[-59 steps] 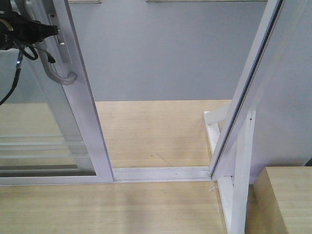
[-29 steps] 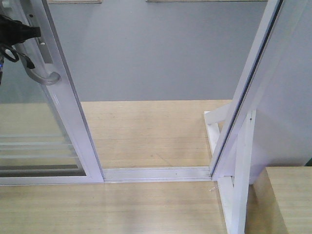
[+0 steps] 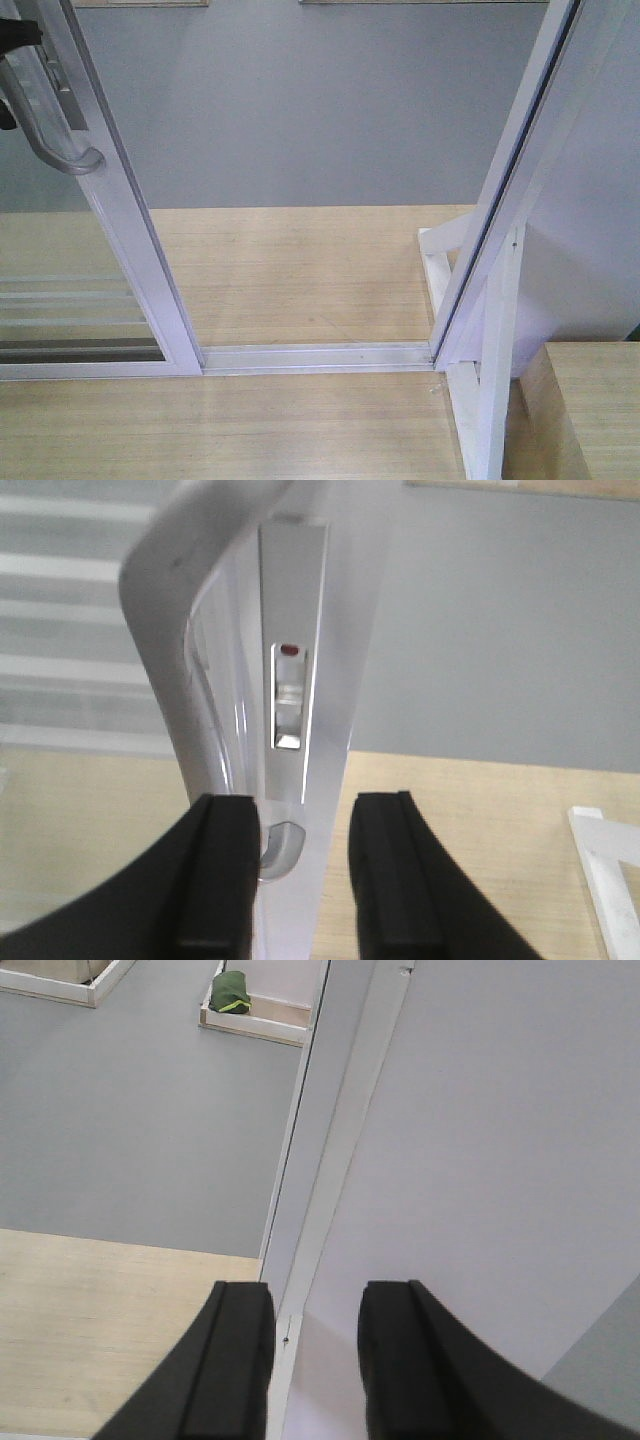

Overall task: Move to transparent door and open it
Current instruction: 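Open the left gripper and withdraw it from the handle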

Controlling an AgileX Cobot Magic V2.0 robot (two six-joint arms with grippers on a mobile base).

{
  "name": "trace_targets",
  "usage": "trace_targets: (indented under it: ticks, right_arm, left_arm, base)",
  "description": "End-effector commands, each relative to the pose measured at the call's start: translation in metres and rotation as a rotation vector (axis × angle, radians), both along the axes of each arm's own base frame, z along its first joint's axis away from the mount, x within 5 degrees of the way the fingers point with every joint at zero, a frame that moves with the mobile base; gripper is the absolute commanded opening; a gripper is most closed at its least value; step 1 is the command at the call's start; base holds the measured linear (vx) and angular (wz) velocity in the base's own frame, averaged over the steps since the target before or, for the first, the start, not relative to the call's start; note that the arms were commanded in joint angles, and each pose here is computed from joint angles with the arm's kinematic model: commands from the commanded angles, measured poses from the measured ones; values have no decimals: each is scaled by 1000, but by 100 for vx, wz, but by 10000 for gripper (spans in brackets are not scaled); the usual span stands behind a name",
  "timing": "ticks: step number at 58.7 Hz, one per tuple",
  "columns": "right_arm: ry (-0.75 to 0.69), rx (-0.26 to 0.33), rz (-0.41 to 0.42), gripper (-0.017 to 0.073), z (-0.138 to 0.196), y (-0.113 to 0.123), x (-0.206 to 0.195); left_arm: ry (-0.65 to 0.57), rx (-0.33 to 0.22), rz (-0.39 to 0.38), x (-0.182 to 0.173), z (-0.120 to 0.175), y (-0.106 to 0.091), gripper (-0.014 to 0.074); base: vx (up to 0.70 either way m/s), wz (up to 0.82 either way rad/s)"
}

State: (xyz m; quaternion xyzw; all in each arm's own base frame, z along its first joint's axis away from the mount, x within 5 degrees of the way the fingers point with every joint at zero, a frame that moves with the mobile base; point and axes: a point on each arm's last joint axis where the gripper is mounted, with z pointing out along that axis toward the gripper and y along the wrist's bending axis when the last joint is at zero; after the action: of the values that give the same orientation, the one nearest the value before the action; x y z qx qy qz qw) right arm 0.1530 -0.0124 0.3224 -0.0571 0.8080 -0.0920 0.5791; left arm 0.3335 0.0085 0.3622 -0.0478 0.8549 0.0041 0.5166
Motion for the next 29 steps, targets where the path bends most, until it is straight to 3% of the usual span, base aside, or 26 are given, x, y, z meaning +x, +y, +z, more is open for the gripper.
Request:
trace_targets:
  ticks: [1,8,16,29]
  right_arm:
    - [-105,-24,2,302,17,-1,2]
    - [-101,-22,2,302,17,-1,2]
    - [-101,-22,2,302,17,-1,2]
    - [-101,-22,2,302,17,-1,2]
  left_arm:
    - [-165,-5,-10,-20,42,-2,290]
    - [-252,-5,-18,-41,51,-3,221]
    - [-366,-14,-35,-79,38,-5,156]
    - [-435,-180,2,-159,-17,-7,87]
  base:
    - [0,0]
    - [0,0]
    - [0,0]
    - [0,0]
